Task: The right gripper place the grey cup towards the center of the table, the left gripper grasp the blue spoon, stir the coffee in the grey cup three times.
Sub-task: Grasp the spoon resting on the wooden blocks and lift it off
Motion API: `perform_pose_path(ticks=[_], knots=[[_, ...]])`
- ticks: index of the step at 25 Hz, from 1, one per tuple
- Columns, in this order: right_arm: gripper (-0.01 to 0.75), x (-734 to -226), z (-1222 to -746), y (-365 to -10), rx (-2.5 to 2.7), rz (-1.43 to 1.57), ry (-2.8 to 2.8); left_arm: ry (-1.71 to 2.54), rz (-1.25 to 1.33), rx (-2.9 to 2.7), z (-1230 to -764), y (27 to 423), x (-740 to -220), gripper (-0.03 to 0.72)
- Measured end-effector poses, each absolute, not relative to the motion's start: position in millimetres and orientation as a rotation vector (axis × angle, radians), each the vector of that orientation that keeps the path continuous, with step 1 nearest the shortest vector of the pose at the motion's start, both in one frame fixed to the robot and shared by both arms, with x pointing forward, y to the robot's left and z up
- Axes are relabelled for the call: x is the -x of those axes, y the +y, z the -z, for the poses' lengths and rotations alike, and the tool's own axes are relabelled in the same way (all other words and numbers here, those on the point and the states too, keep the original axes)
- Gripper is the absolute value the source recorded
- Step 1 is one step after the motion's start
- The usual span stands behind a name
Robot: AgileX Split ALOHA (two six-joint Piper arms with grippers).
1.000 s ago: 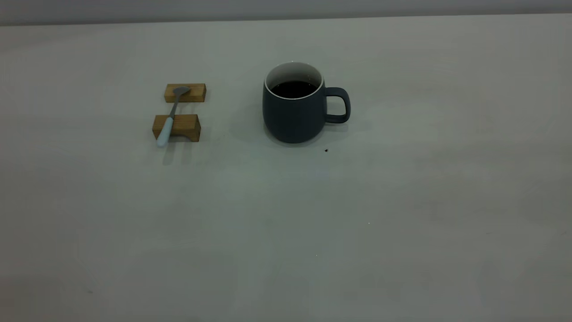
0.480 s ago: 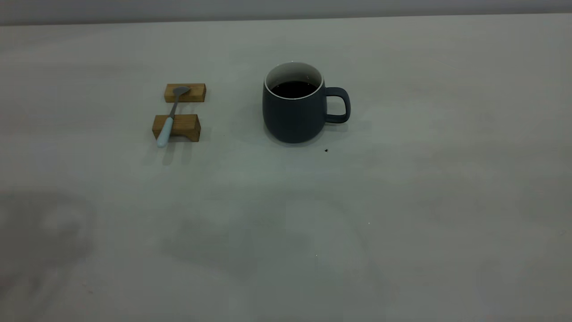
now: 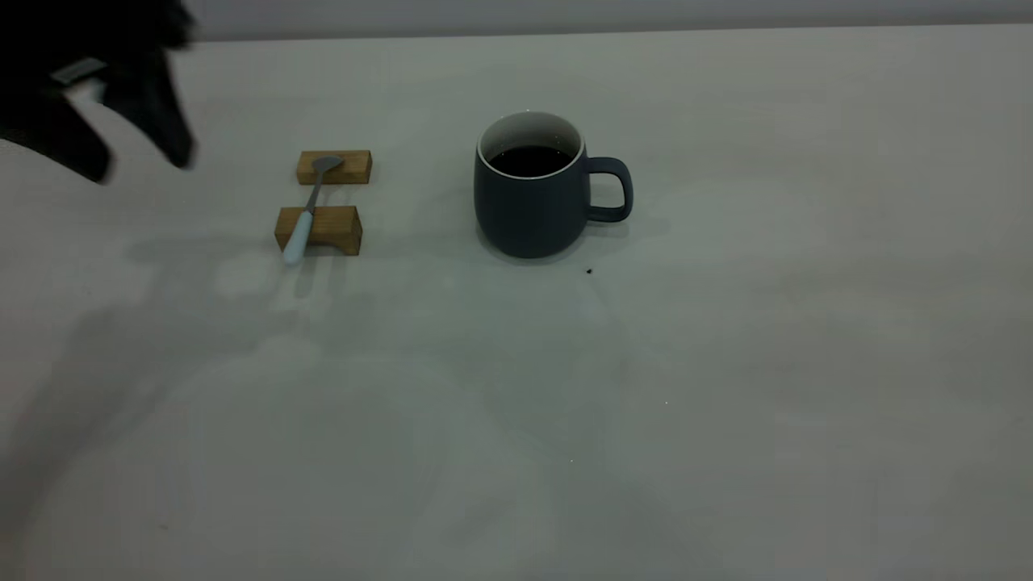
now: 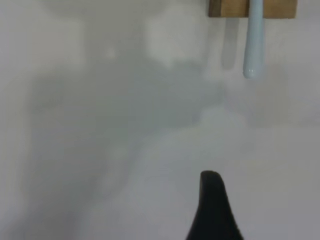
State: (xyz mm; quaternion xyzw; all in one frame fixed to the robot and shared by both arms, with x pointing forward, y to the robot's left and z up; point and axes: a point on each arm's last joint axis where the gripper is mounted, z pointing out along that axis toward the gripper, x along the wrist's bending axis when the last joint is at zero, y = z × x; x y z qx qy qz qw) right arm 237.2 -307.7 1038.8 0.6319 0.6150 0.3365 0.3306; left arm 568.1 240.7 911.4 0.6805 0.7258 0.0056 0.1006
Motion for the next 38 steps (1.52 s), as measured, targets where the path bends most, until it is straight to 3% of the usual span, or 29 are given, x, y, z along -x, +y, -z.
perform_pose_path(ticks=[7,13,38], knots=[[0.535,-237.2,-1038.8,-307.7,-1.652,-0.88,1.608,2.151,0.026,-2.059,-866.1,210.6,-606.4,0.594],[0.535,-237.2,-1038.8,-307.7,-1.652,-0.88,1.608,2.177,0.015,-2.064,-843.4,206.9,-625.1,0.594],[0.535,-237.2,-1038.8,-307.7,-1.652,-0.88,1.608,2.215,0.035,-2.071,-789.7,201.2,-638.6,0.58]])
